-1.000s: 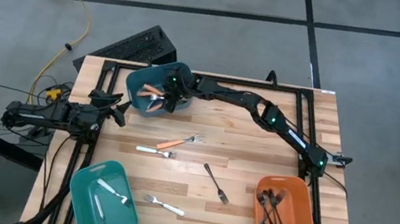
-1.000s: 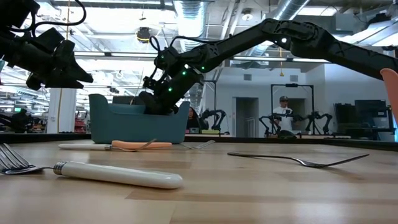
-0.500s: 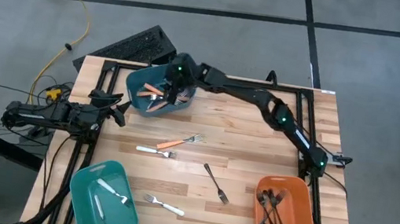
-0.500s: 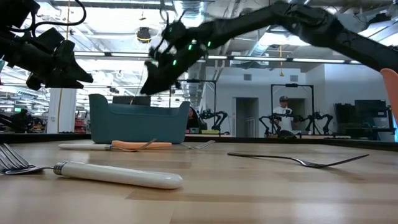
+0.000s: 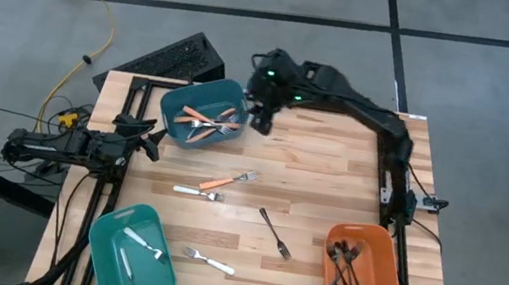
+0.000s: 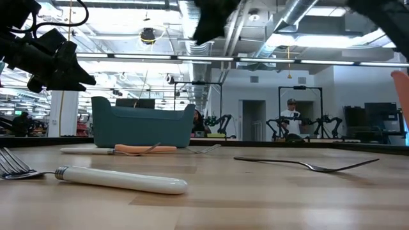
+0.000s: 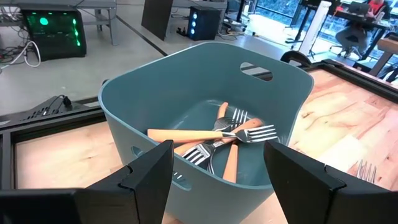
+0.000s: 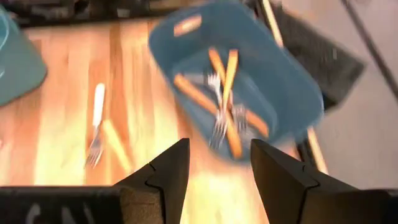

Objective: Sort silverware by color (type)
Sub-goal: Put the black fork into the orange bin

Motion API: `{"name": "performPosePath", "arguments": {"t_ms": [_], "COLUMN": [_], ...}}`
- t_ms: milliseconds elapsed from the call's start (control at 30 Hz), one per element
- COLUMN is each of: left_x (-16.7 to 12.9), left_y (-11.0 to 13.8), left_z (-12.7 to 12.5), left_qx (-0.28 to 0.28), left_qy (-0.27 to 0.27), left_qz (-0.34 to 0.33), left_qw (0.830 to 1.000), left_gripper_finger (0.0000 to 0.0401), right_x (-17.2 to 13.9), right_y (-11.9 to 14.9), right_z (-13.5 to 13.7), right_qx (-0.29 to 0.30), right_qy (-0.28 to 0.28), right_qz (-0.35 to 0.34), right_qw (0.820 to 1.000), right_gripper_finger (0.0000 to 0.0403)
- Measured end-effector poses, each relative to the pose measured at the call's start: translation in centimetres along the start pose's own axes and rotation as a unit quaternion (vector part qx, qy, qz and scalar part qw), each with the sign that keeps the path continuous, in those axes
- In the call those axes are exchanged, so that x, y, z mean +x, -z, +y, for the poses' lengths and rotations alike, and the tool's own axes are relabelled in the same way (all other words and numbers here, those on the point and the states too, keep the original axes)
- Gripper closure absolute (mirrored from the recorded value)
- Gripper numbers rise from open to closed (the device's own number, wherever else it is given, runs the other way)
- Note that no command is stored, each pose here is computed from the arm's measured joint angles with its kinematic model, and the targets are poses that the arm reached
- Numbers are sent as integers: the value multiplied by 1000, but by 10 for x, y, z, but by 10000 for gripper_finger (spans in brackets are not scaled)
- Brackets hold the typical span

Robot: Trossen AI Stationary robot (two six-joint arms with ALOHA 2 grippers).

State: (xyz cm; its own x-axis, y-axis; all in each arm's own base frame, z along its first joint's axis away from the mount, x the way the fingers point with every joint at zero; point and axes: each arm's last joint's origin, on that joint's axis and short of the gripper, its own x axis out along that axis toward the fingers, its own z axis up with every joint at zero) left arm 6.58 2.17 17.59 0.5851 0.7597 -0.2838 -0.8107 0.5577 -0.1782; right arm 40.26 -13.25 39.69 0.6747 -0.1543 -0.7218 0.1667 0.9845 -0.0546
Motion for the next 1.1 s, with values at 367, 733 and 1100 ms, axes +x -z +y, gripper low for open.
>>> {"name": "performPosePath", "arguments": {"t_ms": [367,733,1100], "left_x": [0,0,0], "left_y": [0,0,0], "left_z": [0,0,0], "left_qx": [-2,-1,0], "left_qy": [0,4,6], "left_qz": [0,2,3], "left_qw": [1000,1000,1000], "left_gripper_finger": [166,166,166], "right_x": [-79,-89,-28], "right_y": [38,94,168], "right_z": [23,100,184], "right_qx": [101,132,220], "right_qy": [85,109,139], "right_qz": [161,214,212], "right_qw": [978,962,942], "right_gripper_finger": [210,210,210]}}
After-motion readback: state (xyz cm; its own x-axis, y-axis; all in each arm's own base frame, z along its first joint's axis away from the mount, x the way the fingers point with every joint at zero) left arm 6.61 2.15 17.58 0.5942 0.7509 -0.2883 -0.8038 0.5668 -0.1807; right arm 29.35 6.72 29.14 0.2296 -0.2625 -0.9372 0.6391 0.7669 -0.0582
